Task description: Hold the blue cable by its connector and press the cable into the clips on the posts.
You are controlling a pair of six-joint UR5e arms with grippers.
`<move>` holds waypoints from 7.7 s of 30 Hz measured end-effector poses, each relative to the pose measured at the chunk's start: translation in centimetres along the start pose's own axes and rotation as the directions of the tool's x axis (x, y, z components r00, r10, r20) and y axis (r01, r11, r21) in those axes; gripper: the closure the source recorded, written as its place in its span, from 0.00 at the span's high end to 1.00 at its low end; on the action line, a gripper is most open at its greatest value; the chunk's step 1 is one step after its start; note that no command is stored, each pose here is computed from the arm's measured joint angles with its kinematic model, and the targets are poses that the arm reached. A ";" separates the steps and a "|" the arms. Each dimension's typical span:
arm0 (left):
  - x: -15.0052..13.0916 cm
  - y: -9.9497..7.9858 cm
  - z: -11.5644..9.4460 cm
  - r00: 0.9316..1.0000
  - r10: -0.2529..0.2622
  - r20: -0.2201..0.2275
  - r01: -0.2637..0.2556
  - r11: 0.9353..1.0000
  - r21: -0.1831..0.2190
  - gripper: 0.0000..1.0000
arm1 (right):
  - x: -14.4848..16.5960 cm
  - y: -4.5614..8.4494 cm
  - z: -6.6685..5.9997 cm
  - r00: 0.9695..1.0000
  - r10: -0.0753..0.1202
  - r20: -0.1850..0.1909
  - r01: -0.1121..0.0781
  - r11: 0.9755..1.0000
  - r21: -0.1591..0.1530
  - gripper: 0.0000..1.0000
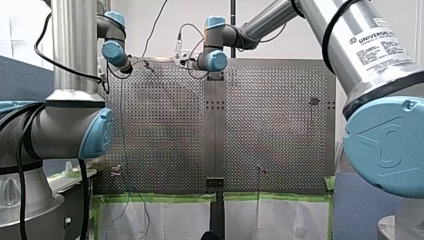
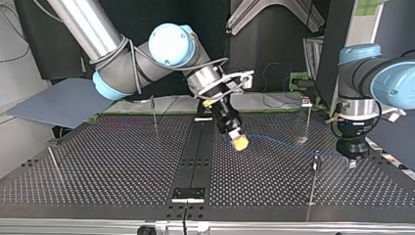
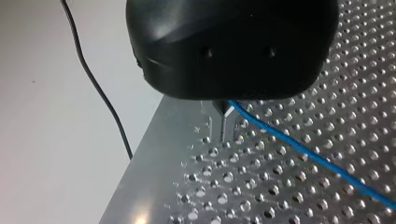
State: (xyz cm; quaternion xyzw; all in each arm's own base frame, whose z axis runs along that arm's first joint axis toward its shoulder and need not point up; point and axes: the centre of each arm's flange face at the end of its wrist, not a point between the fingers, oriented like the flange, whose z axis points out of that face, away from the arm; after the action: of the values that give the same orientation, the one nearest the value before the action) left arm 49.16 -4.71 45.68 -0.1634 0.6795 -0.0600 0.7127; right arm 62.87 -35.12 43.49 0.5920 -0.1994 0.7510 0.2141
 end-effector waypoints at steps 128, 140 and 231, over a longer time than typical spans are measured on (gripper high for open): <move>-0.4 -0.6 4.9 0.986 -0.166 0.001 0.164 0.972 0.166 0.00 | -0.7 10.0 0.5 1.000 -0.011 -0.001 0.011 0.991 -0.134 0.00; -0.5 -0.6 5.9 0.980 -0.196 0.007 0.192 0.965 0.181 0.00 | -1.5 11.9 2.2 1.000 -0.004 -0.017 0.001 0.990 -0.141 0.00; -0.8 -3.4 -8.1 0.990 -0.113 -0.090 0.129 0.972 0.196 1.00 | -3.0 13.8 2.8 1.000 0.010 0.020 -0.007 0.989 -0.150 0.00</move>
State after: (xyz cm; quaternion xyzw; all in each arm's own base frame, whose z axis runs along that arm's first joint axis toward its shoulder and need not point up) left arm 41.55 -8.92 47.35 -0.1292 0.6859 -0.1782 0.6936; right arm 58.08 -48.34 40.52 0.5811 -0.2600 0.7286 0.2529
